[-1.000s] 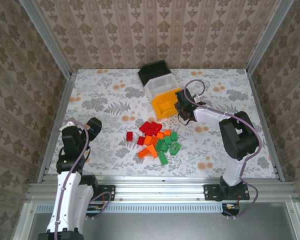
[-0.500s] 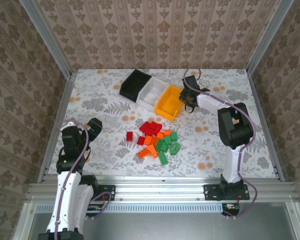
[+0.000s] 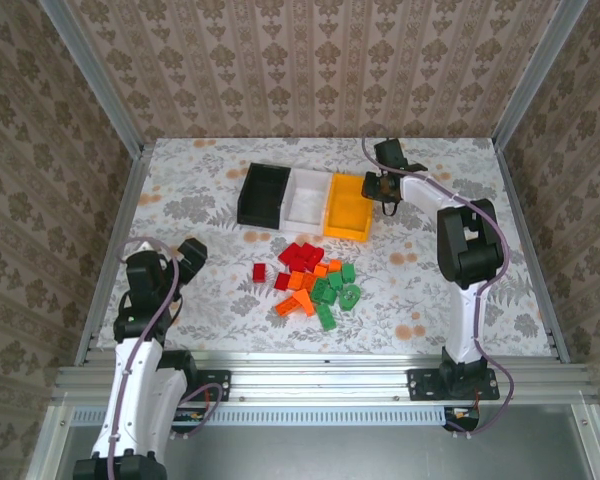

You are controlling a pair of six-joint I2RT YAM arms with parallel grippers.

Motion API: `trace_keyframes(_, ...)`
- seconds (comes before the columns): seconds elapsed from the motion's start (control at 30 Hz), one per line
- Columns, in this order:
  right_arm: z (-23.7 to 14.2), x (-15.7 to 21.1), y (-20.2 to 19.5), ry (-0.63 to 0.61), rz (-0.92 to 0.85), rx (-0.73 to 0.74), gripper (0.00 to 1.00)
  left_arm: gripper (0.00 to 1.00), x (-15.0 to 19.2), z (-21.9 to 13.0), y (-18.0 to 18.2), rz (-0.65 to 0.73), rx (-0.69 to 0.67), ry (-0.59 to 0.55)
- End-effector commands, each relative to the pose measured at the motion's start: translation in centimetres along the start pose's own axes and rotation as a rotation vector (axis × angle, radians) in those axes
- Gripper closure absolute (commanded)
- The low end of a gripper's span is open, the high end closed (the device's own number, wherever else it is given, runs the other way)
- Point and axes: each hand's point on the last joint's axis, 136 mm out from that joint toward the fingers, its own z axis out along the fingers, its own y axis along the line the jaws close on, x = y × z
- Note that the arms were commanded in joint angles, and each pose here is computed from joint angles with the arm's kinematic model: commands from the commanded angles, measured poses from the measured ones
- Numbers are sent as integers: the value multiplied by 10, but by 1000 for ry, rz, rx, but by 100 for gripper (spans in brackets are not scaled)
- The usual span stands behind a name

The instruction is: Sort the legos into containers by color

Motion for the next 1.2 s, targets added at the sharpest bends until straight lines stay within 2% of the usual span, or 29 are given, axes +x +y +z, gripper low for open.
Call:
trace_keyframes(0.0,9,7,0,66,-112,-19,72,0,-10,-2,-19,21,63,-12)
trace_keyframes(0.2,17,-6,-9,71,-130,17,69,0,-9,4,-32,41,132,2)
trace_keyframes(0.33,10,-11,-10,56,-136,30,53,0,-10,6,-40,61,167,-1)
trace_keyframes(0.5,-22,-30,-2,-5,-122,10,39,0,-8,7,-52,95,211,14)
trace_keyframes(0.63,-58,-42,0,-70,-115,11,34,0,2,10,-61,136,235,52)
trace_keyframes(0.77,-103,-35,-6,-120,-61,29,32,1,21,15,-70,174,267,109)
trace_keyframes(0.9,-132,21,-9,-107,9,62,38,3,46,23,-76,224,265,147)
trace_keyframes(1.0,-142,87,1,-61,-13,74,42,4,68,31,-74,278,224,192)
trace_keyframes(1.07,-143,137,2,4,17,63,40,8,83,36,-72,292,204,250)
trace_keyframes(1.17,-149,194,6,47,22,34,37,9,100,38,-75,309,207,320)
